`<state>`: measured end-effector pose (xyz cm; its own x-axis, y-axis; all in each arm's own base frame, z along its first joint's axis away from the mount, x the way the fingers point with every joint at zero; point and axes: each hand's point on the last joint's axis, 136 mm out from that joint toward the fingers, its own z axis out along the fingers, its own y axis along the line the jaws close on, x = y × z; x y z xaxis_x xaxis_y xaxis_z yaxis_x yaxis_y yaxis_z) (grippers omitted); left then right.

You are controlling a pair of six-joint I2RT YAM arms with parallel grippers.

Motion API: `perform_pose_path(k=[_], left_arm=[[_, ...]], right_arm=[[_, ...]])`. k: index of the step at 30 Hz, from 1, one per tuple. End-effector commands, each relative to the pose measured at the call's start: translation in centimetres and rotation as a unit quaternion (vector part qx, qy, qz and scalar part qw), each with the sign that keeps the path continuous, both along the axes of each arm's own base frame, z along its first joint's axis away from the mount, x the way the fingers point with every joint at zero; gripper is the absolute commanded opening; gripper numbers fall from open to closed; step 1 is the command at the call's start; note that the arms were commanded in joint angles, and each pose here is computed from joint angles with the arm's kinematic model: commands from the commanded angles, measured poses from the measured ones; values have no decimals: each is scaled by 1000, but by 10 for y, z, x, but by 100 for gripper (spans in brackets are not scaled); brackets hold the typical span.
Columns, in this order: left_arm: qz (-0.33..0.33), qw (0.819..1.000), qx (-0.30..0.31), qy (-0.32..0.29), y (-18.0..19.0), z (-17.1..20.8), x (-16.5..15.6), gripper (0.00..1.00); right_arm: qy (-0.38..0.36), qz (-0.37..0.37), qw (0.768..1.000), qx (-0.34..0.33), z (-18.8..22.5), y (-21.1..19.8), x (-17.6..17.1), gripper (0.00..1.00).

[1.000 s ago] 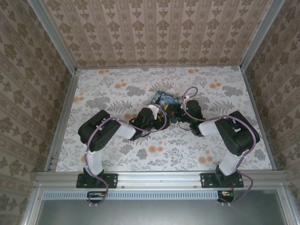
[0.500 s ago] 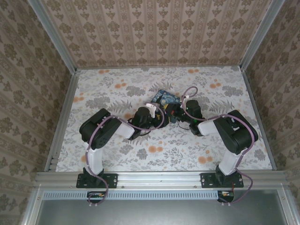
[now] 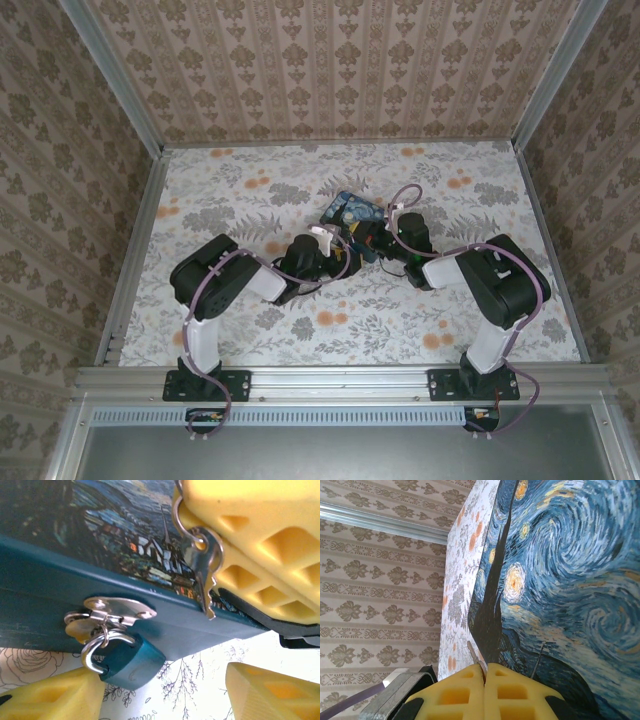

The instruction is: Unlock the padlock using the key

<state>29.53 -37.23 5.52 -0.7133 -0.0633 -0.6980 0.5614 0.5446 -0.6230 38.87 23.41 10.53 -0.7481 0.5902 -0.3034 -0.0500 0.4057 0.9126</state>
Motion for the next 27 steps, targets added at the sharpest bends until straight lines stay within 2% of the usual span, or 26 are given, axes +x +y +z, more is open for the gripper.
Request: perform_pose_path(k=[1,10,17,27], left_arm=[[29,999,-20,10,7,-7,10,67],[26,998,-56,30,4,-7,17,69],[18,993,-108,38,11,9,10,66],[-3,990,-134,32,7,35,4,65]], right_arm=[[81,-8,996,-40,-53,-13,-14,0],[80,-11,996,-39,-51,-15,-13,0],[83,-15,996,-40,-54,-19,-11,0],[85,-16,995,-41,-57,-20,-9,0]])
